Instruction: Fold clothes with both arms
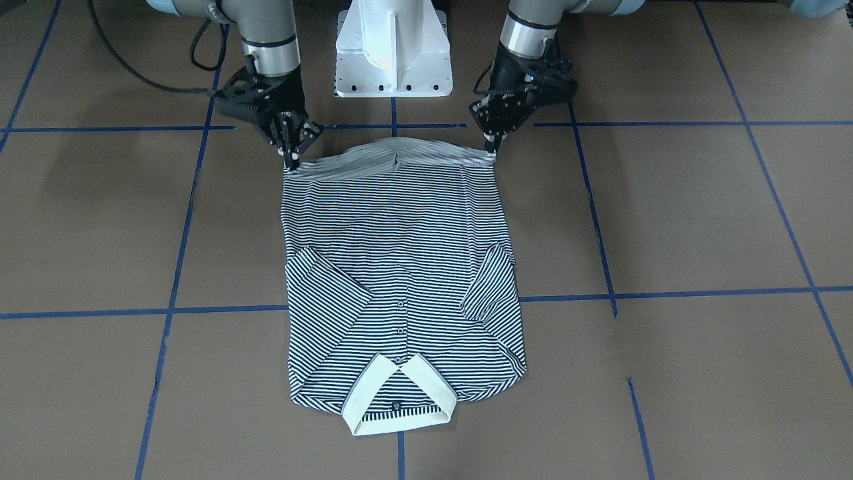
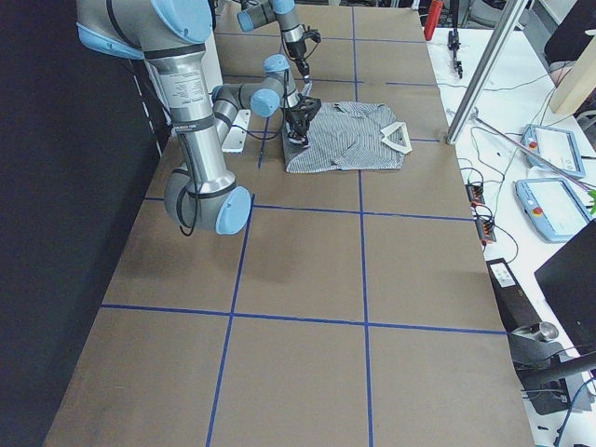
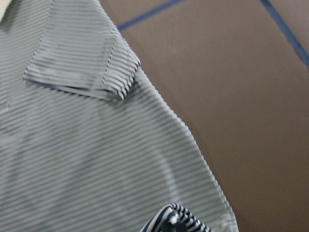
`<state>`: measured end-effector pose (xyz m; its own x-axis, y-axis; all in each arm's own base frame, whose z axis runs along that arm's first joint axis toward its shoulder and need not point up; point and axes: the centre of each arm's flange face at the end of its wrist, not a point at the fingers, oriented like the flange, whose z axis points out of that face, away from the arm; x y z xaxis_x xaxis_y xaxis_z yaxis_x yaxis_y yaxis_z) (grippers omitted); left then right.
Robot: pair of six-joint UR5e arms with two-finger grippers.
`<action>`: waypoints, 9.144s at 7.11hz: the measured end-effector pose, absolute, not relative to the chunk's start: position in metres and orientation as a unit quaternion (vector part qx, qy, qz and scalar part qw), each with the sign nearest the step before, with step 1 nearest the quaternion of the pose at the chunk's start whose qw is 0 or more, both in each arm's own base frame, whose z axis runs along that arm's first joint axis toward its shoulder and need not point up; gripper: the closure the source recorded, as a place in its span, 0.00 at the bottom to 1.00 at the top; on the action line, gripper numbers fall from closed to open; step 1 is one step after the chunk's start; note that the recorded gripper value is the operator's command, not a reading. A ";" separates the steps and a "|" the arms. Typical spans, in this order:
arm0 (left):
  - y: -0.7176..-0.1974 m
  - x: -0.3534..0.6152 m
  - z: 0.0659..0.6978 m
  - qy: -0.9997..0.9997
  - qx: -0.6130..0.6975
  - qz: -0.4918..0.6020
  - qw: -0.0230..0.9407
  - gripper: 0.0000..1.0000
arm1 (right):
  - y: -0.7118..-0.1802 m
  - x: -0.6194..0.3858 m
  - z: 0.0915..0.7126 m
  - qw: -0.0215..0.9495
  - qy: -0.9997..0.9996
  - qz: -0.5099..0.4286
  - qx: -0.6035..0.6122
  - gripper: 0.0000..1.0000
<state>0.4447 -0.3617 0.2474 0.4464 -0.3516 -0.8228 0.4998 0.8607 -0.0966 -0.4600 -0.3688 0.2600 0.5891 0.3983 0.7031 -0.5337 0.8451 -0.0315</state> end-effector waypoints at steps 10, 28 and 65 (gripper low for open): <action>-0.602 0.479 0.336 0.429 0.197 -0.271 0.839 0.79 | -0.655 -0.509 0.316 0.895 -0.323 0.268 0.153 0.82; -0.582 0.456 0.327 0.520 0.228 -0.265 0.779 0.66 | -0.418 -0.499 0.365 0.805 -0.449 0.388 0.006 1.00; -0.305 0.570 0.280 0.403 -0.069 -0.209 0.888 1.00 | -0.417 -0.418 0.230 0.872 -0.373 0.300 0.102 0.00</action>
<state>0.5703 -0.3049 0.2804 0.5882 -0.4280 -0.6862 0.3164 0.9026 -0.2917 -0.4180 -0.4170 0.2299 0.5413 0.4470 0.7122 -0.5987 0.7996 -0.0468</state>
